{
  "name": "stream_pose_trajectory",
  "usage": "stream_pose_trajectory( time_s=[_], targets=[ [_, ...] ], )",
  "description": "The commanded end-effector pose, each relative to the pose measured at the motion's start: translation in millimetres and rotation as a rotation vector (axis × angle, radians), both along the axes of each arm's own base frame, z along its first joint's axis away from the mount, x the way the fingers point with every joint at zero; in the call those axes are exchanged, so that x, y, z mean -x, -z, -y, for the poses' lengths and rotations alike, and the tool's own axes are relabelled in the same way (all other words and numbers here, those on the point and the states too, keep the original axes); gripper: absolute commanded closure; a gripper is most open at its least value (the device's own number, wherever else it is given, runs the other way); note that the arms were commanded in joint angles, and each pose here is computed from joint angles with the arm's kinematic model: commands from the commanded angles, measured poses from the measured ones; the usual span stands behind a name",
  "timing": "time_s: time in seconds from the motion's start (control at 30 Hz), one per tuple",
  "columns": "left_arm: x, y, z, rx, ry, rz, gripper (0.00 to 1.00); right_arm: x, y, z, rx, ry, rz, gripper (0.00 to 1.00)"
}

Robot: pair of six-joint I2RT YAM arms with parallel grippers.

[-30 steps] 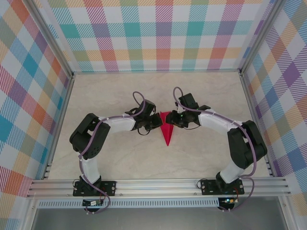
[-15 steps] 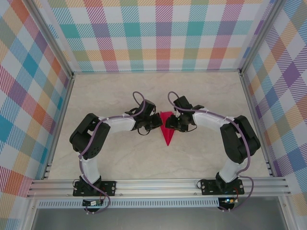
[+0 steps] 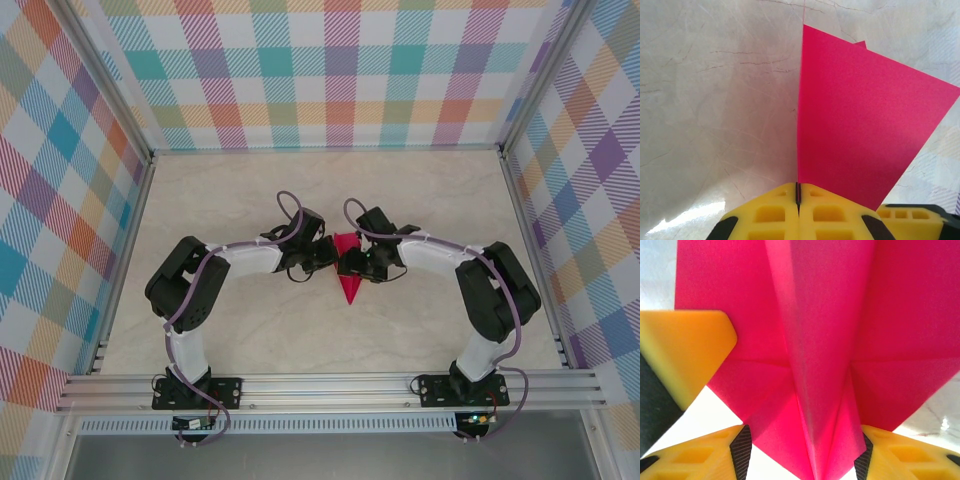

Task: Fold a paper plane with a square sheet of paper (pick it up from the middle)
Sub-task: Turn over a paper plane at the center of the table, then move the paper plane to the top-center of the table.

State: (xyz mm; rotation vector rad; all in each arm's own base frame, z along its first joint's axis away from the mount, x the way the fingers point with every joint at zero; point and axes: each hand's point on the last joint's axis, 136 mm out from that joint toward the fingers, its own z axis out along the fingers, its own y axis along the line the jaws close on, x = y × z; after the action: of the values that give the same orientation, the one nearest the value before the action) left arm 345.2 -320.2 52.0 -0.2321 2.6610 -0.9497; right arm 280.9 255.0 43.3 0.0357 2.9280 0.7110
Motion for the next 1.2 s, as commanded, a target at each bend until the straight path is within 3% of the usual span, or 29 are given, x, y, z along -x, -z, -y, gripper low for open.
stream_pose_trajectory(
  time_s=[0.0, 0.27, 0.53, 0.6, 0.8, 0.97, 1.17],
  targets=[
    [-4.2, 4.2, -4.7, -0.002, -0.021, -0.004, 1.0, 6.5, -2.2, -5.0, -0.023, -0.021, -0.003, 0.41],
    [-3.7, 5.0, -4.8, -0.004, -0.019, -0.008, 0.99, 7.8, 1.8, -6.1, -0.019, -0.027, -0.002, 0.39],
    [-2.9, 7.2, -5.3, -0.009, -0.018, -0.013, 0.99, 9.2, -5.2, -11.6, -0.048, -0.071, 0.04, 0.25],
    [-3.0, 7.2, -5.2, -0.009, -0.019, -0.013, 1.0, 8.7, -3.2, -9.7, -0.035, -0.066, 0.038, 0.28],
    [-2.1, 7.8, -5.9, -0.011, -0.018, -0.014, 1.0, 5.5, -2.0, -9.6, -0.026, -0.05, 0.036, 0.52],
    [-1.3, 7.0, -6.5, -0.01, -0.018, -0.013, 0.99, 3.2, -0.3, -4.9, 0.004, -0.029, 0.038, 0.62],
    [-1.5, -2.6, -4.4, 0.012, -0.011, 0.005, 0.91, 3.0, 7.7, -1.7, 0.038, -0.031, 0.021, 0.7]
  ],
)
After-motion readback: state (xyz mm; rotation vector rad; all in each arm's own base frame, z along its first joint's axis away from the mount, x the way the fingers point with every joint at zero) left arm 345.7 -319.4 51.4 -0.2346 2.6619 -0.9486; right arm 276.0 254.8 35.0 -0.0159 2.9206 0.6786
